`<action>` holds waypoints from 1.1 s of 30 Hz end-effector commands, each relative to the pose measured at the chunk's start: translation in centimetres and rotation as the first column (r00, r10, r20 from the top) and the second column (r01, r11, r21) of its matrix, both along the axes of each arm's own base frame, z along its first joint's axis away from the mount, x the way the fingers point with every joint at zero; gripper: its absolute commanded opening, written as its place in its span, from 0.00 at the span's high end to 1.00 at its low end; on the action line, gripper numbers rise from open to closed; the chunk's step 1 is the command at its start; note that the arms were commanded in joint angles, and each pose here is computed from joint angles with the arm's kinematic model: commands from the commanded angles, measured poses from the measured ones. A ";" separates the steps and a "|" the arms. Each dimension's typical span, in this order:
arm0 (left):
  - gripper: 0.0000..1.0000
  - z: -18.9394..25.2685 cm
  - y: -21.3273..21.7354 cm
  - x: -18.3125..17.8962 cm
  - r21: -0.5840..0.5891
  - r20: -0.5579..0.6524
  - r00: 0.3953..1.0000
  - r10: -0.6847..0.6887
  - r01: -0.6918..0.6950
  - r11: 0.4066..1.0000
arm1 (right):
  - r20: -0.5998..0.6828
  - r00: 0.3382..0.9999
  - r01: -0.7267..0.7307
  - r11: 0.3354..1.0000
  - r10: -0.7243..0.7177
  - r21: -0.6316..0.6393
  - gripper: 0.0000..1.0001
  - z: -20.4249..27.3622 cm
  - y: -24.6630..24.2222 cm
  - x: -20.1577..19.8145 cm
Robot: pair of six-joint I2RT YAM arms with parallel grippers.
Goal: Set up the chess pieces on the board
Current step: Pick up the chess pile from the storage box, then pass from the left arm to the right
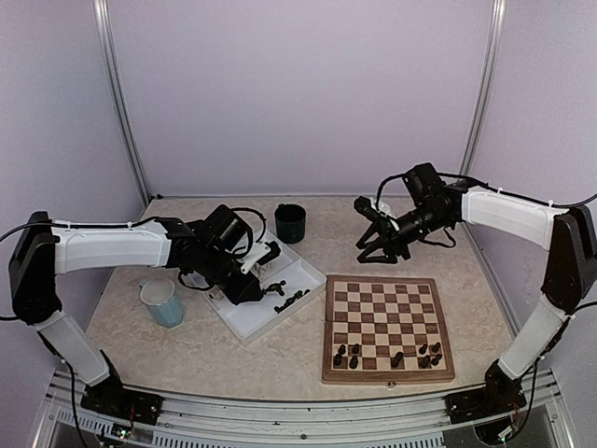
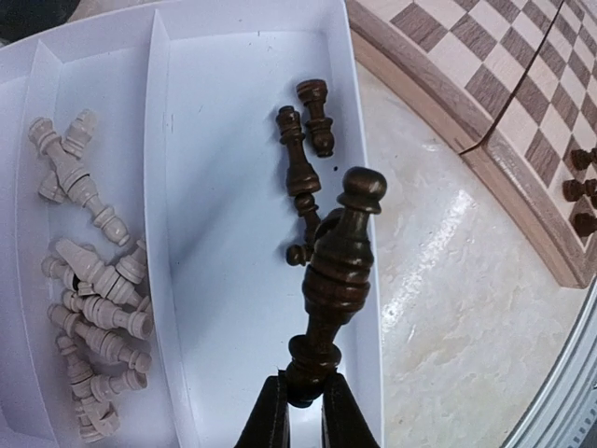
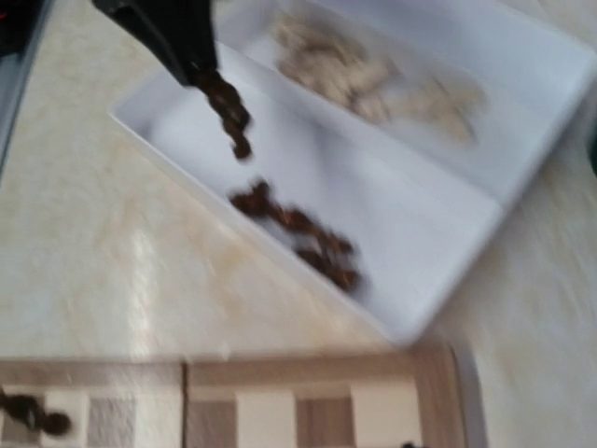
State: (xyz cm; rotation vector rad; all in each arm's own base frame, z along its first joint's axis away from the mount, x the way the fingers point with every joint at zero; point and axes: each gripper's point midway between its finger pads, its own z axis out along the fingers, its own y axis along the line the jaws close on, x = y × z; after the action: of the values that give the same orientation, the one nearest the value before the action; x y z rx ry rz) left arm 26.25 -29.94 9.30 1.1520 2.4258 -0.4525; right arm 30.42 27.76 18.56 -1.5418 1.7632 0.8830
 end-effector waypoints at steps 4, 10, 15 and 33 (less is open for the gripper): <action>0.95 2.1 0.0 0.6 -0.179 -0.042 0.997 0.068 -0.075 0.981 | 0.092 0.990 -0.107 0.994 0.105 0.015 0.52 1.3 7.2 0.0; 0.95 3.0 -0.1 0.9 -0.253 -0.082 0.994 0.066 -0.085 0.964 | 0.174 0.962 -0.208 0.977 0.212 -0.043 0.49 -0.4 13.2 -0.9; 0.95 4.1 0.0 1.2 -0.310 -0.104 0.993 0.061 -0.091 0.946 | 0.209 0.938 -0.262 0.961 0.275 -0.089 0.48 -2.2 17.1 -1.6; 0.95 5.7 0.2 1.4 -0.417 -0.061 0.995 0.076 -0.095 0.904 | -0.301 0.921 -0.176 0.953 0.248 0.245 0.46 0.2 16.8 0.8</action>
State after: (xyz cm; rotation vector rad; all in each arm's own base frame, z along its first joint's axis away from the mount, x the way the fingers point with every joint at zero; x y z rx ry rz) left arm 27.08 -29.25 13.00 0.8807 2.3452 -0.8789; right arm 30.92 45.63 18.57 -1.6882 1.5579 1.1135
